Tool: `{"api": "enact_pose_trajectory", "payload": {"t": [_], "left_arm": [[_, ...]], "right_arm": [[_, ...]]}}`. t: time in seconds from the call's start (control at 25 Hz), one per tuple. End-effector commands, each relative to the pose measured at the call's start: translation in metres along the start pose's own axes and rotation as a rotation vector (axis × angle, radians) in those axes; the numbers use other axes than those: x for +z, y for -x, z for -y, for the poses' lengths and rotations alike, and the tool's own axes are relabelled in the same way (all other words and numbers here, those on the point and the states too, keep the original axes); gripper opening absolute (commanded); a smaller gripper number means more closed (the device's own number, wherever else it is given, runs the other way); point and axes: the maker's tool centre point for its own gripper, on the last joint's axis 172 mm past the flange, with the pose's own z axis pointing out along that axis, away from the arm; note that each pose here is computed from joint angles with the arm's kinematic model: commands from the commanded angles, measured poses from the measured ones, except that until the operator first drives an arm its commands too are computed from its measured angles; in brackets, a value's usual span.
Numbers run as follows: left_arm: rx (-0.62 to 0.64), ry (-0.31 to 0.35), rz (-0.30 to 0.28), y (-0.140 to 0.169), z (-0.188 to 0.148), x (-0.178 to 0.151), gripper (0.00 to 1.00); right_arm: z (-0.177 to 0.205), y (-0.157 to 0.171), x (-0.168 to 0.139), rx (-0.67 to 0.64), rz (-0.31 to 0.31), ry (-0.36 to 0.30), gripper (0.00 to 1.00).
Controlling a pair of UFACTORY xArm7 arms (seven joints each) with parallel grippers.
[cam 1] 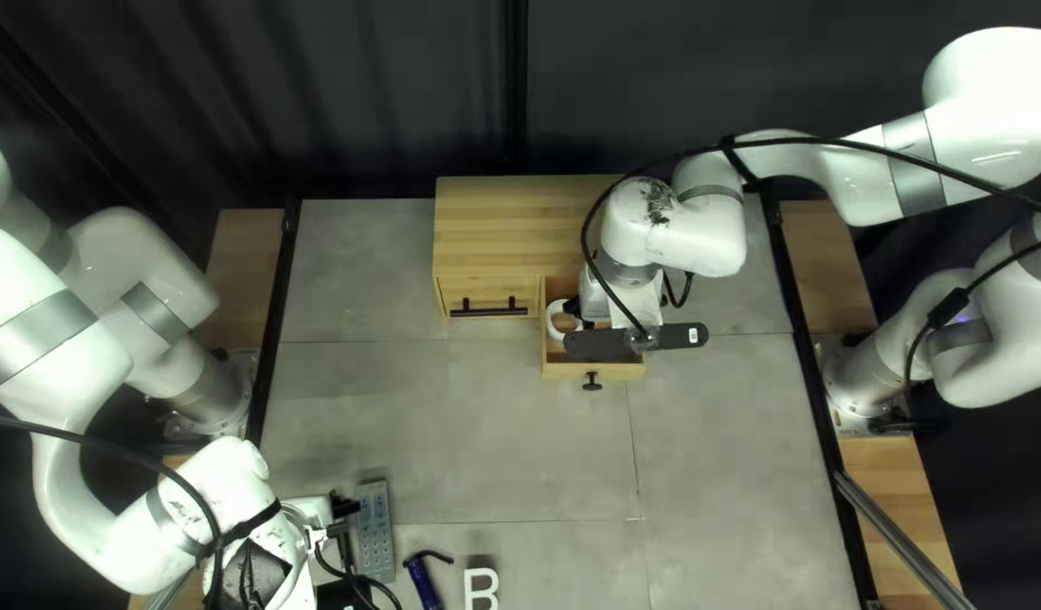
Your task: Open drawers and place objects into drawer and close
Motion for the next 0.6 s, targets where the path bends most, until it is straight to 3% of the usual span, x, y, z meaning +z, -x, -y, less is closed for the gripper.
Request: {"api": "enact_pose_trajectory", "payload": {"t": [0.04,0.6], "left_arm": [[0.0,0.0,0.0,0.0,0.0,0.0,1.0],[0.0,0.0,0.0,0.0,0.0,0.0,1.0]], "right_arm": [[-0.0007,0.0005,0.004,0.005,-0.012,0.0,0.09],[-0.0019,0.005,0.0075,0.01,-0.023,0.006,0.1]]}}
